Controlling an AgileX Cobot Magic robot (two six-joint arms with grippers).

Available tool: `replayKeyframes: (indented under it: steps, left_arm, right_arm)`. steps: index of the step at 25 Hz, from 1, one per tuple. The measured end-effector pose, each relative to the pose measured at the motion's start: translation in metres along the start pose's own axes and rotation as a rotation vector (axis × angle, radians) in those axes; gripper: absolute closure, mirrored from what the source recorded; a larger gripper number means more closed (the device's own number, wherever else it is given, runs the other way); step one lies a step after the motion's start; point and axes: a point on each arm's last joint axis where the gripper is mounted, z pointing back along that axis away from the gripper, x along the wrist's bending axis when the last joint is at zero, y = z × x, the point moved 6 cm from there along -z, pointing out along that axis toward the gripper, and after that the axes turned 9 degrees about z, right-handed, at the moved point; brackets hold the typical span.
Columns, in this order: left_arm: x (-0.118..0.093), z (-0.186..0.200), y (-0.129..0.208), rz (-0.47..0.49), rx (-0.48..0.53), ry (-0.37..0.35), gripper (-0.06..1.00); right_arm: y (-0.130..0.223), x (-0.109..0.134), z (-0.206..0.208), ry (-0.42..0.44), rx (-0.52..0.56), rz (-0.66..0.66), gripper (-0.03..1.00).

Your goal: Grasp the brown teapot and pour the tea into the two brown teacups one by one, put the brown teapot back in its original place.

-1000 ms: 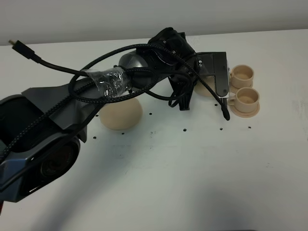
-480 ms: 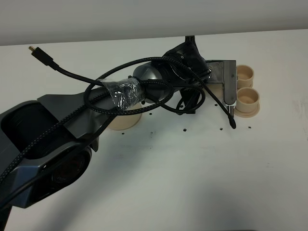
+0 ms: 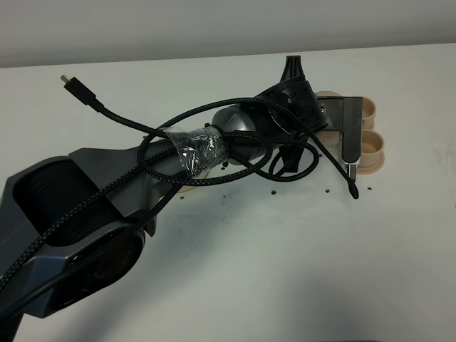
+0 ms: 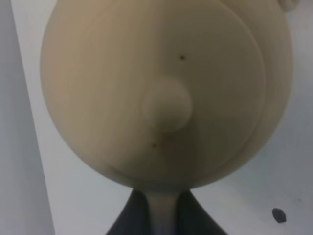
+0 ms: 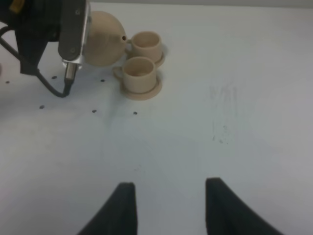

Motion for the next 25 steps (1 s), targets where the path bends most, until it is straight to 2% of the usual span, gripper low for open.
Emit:
replayKeyframes:
  steps: [6, 16, 25]
  left_arm:
    - [0.0, 0.0, 0.003, -0.007, 0.02, -0.001, 0.81]
    - [-0.003, 0.002, -0.003, -0.094, 0.039, -0.04, 0.81]
    - [-0.004, 0.003, -0.01, -0.159, 0.051, -0.106, 0.81]
  right_arm:
    - [0.0, 0.0, 0.0, 0.0, 0.0, 0.0, 0.64]
    - [0.0, 0.0, 0.0, 0.0, 0.0, 0.0, 0.64]
    - [0.0, 0.0, 0.0, 0.0, 0.0, 0.0, 0.64]
